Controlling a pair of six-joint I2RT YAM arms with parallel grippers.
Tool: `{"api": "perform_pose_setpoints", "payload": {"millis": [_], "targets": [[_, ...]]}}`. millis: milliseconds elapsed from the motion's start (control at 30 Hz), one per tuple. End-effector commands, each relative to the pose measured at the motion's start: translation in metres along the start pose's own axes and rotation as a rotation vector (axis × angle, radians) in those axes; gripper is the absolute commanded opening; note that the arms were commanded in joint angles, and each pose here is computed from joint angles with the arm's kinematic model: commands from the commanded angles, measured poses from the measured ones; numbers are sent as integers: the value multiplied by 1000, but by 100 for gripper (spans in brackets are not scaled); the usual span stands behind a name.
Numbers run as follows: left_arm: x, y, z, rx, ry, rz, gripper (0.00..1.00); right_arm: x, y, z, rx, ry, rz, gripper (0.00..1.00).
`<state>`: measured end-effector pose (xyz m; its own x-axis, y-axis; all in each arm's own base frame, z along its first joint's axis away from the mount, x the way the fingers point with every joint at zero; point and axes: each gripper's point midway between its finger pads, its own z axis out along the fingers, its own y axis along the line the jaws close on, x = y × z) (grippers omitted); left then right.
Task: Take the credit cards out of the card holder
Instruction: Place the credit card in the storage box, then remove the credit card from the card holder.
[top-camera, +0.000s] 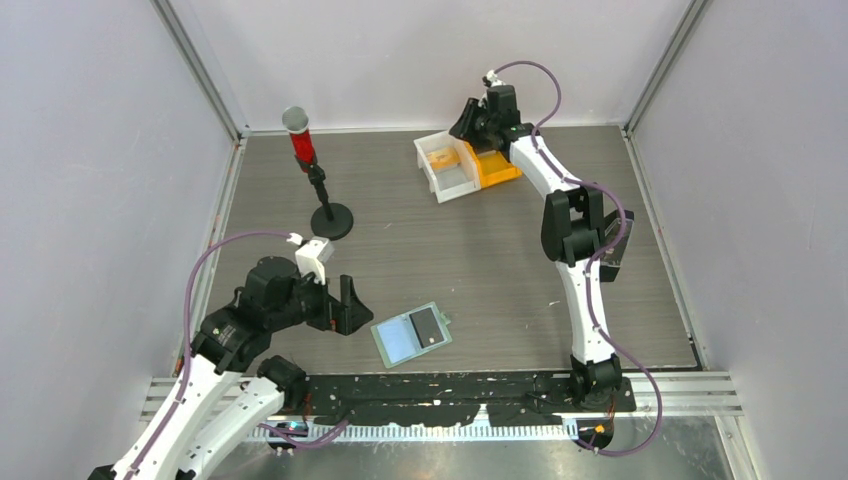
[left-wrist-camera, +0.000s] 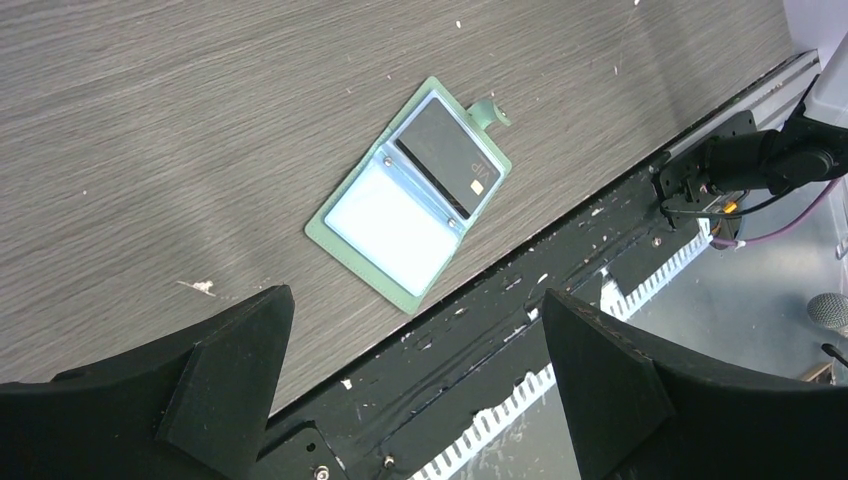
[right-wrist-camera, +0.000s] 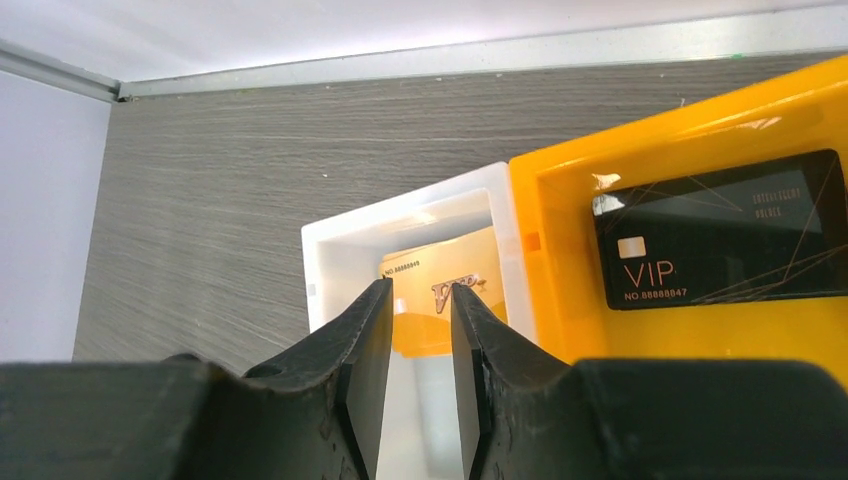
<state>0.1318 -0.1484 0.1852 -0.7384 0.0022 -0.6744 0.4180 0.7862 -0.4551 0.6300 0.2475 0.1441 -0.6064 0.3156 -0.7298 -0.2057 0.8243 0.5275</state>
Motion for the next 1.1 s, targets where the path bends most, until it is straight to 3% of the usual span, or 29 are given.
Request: {"api": "perform_pose_setpoints", "payload": {"millis": [0, 200, 333, 733, 1067], "targets": [[-7, 0, -3, -5, -31, 21, 99, -38, 29, -32, -32, -56, -45, 35], [-8, 6, 0, -41, -37, -5, 99, -32, 50, -85, -23, -24, -62, 36], [-11, 11, 3, -76, -52, -57, 99, 2, 52, -126, 4, 23, -63, 39], [13, 1, 52, 67, -34, -329, 95, 166, 66, -252, -43, 207, -175, 42], [30, 10, 80, 100, -42, -425, 90, 290, 114, -298, -275, 370, -181, 41]]}}
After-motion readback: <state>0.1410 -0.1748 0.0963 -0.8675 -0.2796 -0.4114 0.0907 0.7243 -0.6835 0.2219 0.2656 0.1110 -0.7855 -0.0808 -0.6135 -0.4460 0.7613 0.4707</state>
